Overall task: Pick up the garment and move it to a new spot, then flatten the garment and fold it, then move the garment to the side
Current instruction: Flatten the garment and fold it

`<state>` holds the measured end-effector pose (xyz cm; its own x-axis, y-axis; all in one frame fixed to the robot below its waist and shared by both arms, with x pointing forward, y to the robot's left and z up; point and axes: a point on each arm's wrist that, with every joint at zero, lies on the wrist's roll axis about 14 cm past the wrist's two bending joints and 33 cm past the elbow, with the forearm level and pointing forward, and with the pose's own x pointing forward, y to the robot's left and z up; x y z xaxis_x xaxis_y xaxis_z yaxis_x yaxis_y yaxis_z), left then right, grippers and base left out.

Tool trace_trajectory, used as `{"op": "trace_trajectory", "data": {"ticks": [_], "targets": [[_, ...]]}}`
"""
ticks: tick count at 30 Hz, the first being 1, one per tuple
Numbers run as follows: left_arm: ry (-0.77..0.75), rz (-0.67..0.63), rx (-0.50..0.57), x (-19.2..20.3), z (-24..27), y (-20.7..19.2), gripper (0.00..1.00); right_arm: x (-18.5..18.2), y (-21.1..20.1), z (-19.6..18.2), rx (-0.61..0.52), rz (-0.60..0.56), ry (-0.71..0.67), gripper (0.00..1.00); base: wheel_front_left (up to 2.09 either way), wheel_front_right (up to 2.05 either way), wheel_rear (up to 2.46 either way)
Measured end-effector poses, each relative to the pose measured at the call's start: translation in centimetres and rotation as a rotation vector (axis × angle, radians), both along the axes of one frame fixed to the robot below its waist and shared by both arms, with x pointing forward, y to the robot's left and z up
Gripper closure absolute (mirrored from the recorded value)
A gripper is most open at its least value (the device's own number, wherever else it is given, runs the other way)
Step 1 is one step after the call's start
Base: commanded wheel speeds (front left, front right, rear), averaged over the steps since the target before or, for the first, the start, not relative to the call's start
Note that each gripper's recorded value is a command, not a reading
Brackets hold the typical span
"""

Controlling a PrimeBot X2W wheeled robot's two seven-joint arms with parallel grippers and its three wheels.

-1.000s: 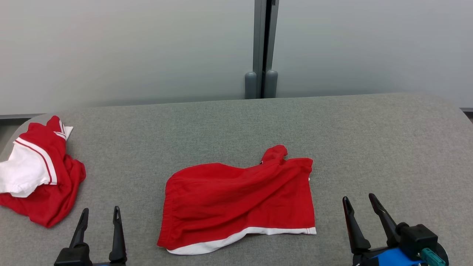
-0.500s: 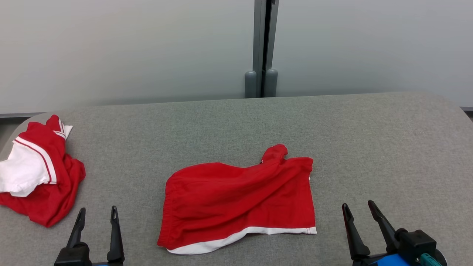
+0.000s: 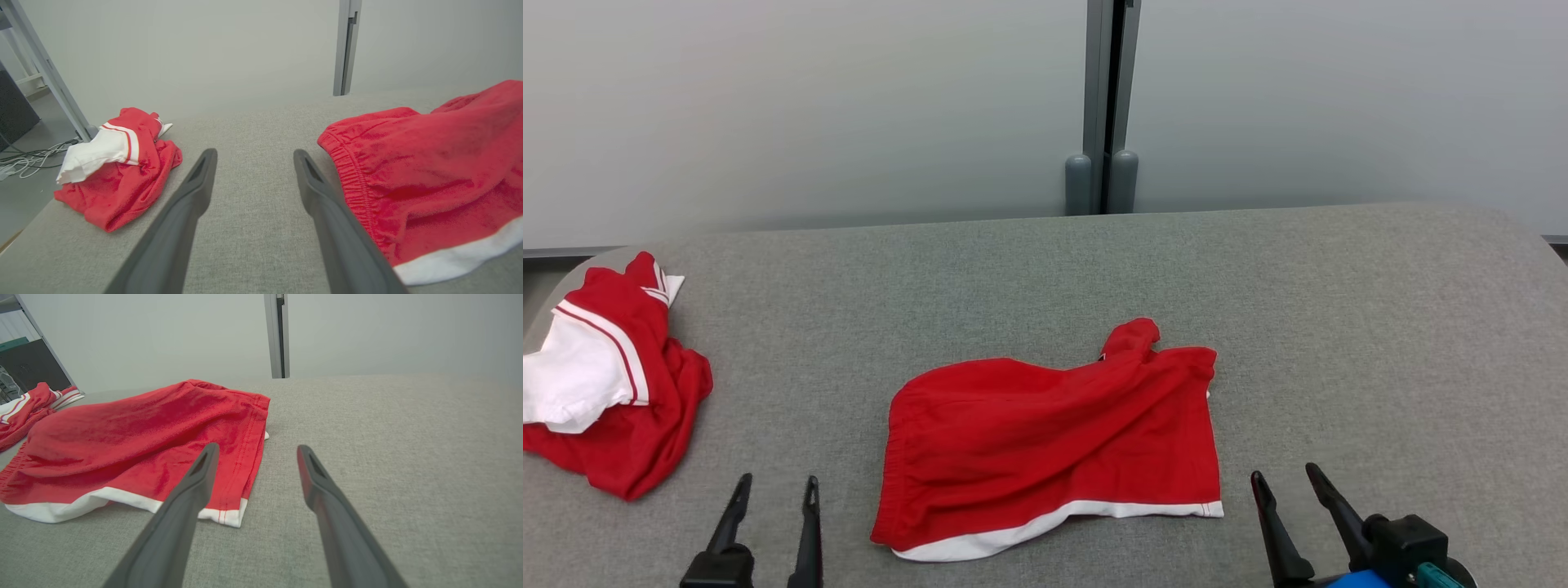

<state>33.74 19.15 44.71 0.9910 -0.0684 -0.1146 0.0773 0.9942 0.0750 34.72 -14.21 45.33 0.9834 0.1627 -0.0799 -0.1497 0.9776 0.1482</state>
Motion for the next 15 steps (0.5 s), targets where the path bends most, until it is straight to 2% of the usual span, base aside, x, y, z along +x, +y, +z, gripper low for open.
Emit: {"op": "trace_trajectory", "data": {"ticks": [15], "targets": [[0.240, -0.320, 0.084, -1.1, -6.8, -5.6, 0.00, 1.5, 3.4, -3.9, -0.013, 0.114, 0.140, 0.00, 0.00, 0.00, 0.00]]}}
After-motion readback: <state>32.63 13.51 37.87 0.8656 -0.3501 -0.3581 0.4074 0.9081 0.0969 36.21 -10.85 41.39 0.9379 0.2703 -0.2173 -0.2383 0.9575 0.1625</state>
